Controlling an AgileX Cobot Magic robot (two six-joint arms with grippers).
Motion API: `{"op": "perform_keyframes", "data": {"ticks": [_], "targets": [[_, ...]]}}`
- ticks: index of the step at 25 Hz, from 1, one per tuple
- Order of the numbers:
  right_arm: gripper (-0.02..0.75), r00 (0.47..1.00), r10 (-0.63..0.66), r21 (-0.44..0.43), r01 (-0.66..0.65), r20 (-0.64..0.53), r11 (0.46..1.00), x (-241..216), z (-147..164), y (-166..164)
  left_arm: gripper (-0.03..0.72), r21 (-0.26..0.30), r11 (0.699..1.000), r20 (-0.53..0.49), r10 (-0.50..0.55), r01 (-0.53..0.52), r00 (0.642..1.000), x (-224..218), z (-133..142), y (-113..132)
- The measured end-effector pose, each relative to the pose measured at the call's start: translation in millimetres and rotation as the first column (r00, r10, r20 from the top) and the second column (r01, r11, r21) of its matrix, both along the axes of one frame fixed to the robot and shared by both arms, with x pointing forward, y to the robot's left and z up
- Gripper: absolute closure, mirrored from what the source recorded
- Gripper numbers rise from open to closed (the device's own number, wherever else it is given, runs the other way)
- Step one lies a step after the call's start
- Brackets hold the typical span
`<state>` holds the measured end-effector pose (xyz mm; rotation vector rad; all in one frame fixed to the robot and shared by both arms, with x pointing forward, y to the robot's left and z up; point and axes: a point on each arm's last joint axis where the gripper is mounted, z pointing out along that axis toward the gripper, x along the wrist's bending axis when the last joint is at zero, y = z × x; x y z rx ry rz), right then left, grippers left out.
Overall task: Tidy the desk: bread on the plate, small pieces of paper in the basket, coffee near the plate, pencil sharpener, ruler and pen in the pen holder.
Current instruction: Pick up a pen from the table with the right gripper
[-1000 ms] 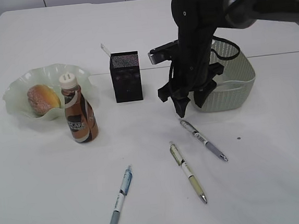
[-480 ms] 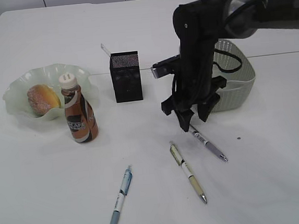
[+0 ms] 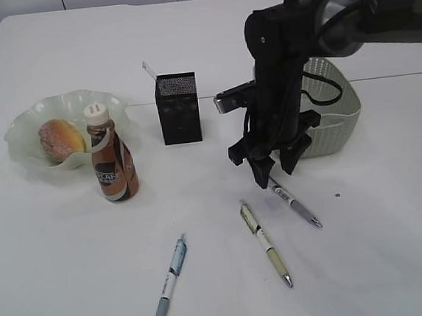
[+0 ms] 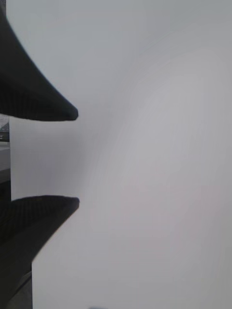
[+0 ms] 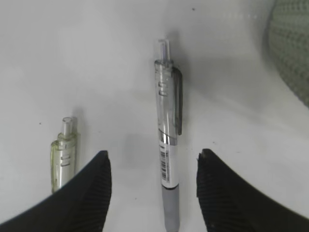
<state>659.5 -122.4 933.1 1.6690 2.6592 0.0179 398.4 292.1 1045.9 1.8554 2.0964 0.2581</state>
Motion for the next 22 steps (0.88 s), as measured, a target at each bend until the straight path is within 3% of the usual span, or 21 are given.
{"op": "perform_keyframes", "data": {"ticks": [22], "targets": [[0.32, 1.0, 0.004, 0.0, -0.004, -0.017, 1.0, 2, -17, 2, 0.318, 0.0, 1.0, 0.0, 0.0, 0.0, 1.0, 0, 0, 0]]}}
